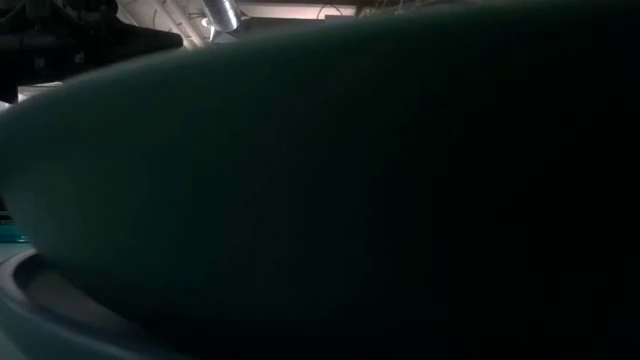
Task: Stack plastic plates
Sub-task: Stack the black plate on top of the green plate
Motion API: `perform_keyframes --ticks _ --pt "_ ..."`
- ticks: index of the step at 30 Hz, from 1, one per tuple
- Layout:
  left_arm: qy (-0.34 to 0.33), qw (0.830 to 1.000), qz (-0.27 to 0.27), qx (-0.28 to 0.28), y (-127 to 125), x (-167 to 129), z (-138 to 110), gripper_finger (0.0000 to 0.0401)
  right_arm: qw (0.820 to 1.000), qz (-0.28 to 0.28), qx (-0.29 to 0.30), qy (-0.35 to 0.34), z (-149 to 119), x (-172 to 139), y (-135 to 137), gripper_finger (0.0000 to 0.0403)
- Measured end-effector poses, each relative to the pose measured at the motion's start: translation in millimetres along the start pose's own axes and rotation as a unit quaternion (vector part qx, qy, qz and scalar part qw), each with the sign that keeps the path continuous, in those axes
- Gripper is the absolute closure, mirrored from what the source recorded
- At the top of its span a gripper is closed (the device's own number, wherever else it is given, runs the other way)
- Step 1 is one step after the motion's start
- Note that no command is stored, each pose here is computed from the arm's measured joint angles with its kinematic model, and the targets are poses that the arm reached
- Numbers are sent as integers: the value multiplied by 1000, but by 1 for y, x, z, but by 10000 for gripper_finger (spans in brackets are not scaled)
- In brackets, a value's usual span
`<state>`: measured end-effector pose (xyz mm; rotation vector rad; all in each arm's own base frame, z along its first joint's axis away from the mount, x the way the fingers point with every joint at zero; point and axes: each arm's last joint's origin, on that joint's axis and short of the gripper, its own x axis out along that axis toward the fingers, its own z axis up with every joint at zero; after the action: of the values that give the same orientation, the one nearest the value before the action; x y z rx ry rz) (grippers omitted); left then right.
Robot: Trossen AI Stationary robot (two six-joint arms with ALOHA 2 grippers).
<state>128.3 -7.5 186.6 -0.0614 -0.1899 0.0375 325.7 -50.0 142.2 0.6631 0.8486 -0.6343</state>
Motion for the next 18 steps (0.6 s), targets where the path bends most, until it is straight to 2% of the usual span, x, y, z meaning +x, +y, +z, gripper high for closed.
perform_keyframes --ticks 14,18 --pt "0 1000 1 0 0 0 0 397 1000 22 3 22 -4 9 1 243" --pt "1 1000 1 0 0 0 0 397 999 28 3 27 -5 14 2 256"
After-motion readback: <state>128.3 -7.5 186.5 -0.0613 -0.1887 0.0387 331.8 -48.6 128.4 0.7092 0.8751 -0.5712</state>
